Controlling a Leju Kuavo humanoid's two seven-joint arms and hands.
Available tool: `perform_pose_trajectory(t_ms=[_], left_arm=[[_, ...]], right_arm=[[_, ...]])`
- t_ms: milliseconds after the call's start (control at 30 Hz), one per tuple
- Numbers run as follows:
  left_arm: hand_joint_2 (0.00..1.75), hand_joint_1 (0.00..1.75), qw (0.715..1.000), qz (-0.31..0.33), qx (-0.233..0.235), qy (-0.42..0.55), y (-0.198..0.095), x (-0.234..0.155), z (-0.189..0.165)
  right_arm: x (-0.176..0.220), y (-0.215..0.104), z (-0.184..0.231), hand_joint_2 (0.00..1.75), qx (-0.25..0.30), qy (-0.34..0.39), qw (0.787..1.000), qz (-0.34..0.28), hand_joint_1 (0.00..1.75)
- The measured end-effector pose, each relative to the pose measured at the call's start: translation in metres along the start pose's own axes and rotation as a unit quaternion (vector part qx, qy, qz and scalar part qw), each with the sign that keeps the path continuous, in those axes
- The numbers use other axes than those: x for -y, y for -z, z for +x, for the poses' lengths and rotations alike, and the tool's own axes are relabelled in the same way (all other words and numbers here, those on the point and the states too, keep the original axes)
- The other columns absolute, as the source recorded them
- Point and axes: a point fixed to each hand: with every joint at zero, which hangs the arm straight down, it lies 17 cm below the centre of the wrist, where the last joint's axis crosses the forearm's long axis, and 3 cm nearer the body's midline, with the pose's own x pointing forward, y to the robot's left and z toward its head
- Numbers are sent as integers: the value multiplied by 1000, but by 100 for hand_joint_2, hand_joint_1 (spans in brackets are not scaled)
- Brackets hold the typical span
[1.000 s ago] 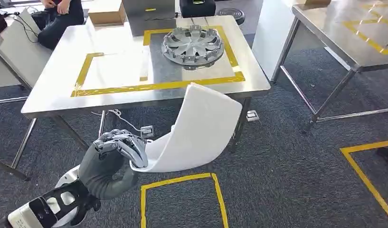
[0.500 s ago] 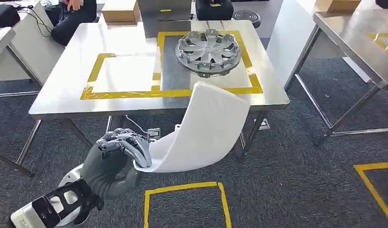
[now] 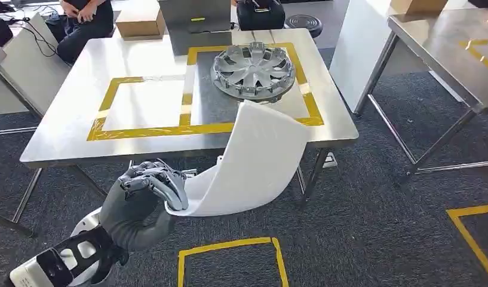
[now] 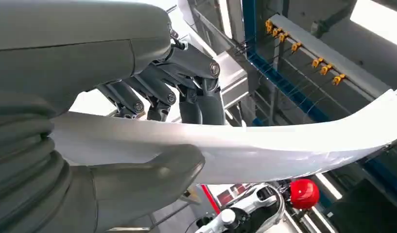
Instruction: Take the parts from the cabinet and place them on the table.
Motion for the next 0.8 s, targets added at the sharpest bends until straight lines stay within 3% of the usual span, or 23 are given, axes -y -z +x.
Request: perform_pose_trajectory(t_ms=[800], left_arm=[[175, 175, 1000, 5, 0, 2, -4, -2, 0]], right_arm=[[1, 0, -1, 0, -1, 4, 1000, 0, 0]])
